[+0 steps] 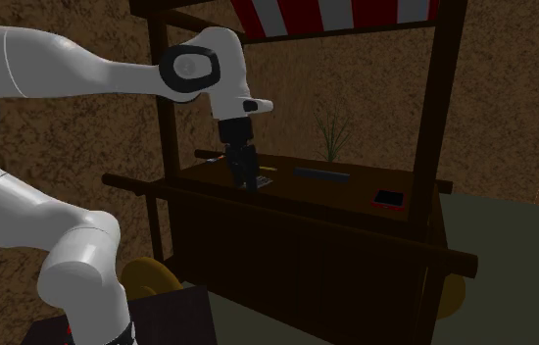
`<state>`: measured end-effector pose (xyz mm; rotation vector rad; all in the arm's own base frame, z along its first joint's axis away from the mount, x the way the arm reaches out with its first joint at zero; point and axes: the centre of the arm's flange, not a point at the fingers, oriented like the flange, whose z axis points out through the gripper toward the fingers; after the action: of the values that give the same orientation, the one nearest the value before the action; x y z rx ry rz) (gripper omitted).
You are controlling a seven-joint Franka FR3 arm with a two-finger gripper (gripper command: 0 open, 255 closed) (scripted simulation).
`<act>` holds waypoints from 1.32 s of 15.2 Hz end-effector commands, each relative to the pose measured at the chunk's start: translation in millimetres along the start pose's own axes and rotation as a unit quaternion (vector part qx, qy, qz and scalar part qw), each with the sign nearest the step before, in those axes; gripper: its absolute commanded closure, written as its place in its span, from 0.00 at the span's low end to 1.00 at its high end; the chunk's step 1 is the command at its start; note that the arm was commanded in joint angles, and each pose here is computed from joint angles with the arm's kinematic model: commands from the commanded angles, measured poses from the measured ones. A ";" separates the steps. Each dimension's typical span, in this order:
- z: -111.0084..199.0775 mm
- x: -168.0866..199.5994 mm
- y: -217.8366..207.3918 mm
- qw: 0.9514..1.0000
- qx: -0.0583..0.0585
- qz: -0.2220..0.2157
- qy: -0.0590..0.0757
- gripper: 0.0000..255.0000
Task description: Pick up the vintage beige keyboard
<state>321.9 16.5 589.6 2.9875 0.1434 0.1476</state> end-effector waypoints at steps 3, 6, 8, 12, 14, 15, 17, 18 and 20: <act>-2.1 21.0 -18.5 0.999 0.001 -0.037 -0.009 0.00; -4.7 50.0 -49.1 0.996 0.004 -0.091 -0.022 0.00; -6.1 67.4 -71.2 0.991 0.005 -0.128 -0.031 0.00; -8.3 97.2 -118.8 0.979 0.008 -0.200 -0.048 0.00; -9.1 109.4 -144.1 0.970 0.010 -0.235 -0.057 0.00; -9.5 114.9 -157.1 0.965 0.010 -0.253 -0.061 0.00; -4.5 118.2 -167.8 0.962 0.011 -0.266 -0.064 0.00; 0.7 117.7 -168.6 0.962 0.011 -0.266 -0.064 0.00; 11.1 116.7 -170.2 0.962 0.011 -0.266 -0.064 0.00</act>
<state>423.7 193.6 569.5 2.8431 0.9170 -0.1099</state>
